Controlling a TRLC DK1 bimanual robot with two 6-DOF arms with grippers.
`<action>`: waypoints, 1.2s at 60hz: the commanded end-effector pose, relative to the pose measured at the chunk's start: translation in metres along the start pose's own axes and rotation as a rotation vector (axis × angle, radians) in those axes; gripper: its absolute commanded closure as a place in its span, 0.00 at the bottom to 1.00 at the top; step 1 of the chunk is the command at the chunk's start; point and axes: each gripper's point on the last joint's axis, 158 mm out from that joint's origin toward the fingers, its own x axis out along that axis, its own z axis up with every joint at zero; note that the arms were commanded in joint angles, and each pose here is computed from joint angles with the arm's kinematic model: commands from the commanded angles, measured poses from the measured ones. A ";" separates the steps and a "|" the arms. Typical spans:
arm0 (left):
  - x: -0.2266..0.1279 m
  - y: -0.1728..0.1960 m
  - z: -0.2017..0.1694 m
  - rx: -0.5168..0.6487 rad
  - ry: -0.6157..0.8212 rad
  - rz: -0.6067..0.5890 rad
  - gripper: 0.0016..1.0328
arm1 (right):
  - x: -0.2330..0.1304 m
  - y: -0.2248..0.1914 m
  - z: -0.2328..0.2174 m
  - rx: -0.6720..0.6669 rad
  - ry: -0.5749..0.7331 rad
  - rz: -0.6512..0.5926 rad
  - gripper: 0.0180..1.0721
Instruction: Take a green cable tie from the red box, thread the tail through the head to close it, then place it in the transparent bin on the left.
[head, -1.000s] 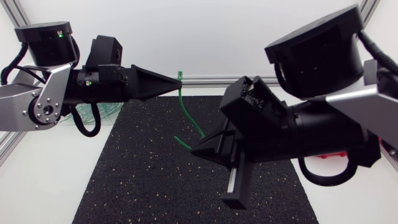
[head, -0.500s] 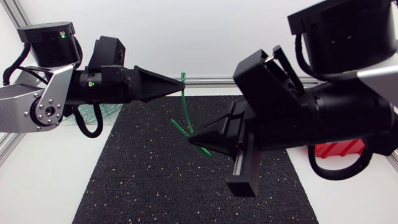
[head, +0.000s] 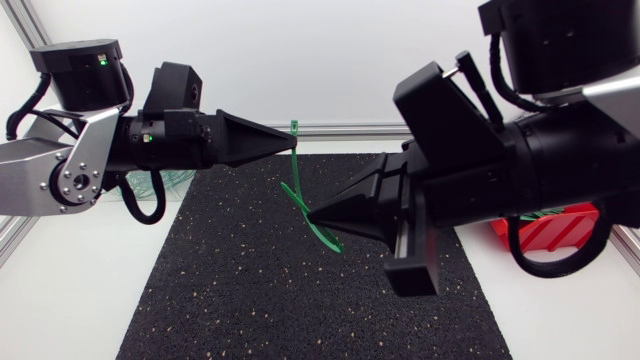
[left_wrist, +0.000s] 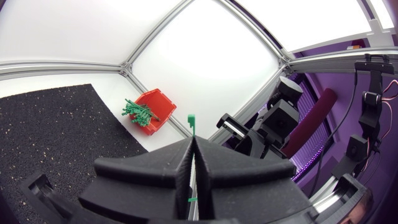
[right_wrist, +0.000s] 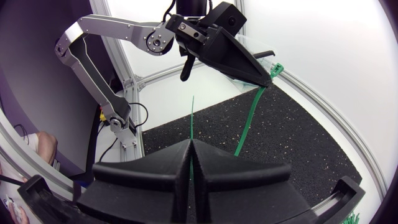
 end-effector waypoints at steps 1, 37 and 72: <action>0.001 -0.003 -0.005 -0.021 0.006 -0.011 0.97 | 0.000 -0.007 0.006 0.012 -0.011 -0.007 0.95; 0.000 -0.004 -0.008 -0.023 0.006 -0.009 0.97 | -0.008 -0.009 -0.027 0.182 0.226 0.046 0.96; -0.001 -0.005 -0.010 -0.016 0.004 -0.006 0.97 | -0.007 -0.007 -0.023 0.511 0.286 -0.068 0.96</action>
